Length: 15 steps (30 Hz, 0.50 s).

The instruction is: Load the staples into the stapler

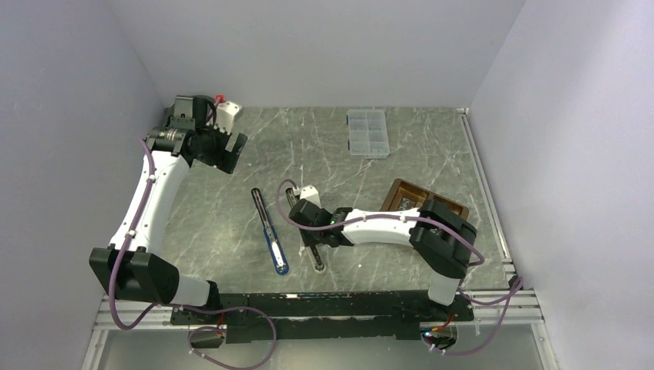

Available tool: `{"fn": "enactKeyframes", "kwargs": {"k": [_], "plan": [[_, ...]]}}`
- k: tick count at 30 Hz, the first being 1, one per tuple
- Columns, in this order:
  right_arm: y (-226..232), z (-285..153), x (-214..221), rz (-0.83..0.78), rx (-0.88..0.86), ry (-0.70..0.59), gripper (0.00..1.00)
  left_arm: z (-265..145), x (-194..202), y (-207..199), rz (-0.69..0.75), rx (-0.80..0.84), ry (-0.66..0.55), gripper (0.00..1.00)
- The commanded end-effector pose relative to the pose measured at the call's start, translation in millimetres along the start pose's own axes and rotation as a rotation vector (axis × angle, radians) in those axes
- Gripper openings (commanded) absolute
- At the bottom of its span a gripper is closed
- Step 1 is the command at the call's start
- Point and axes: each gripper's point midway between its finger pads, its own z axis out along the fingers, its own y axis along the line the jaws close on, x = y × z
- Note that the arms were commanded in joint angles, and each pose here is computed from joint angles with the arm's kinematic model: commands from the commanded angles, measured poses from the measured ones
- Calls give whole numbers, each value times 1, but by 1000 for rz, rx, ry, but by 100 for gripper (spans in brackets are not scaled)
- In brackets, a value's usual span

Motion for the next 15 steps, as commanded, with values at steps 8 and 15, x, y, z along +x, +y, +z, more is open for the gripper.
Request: {"fn": "enactKeyframes", "kwargs": {"k": [8, 15], "plan": [[16, 3, -53, 215, 65, -134, 18, -9, -6, 3, -1, -15, -29, 99], [-13, -34, -85, 209, 111, -197, 61, -9, -6, -2, 7, 25, -8, 99]]}}
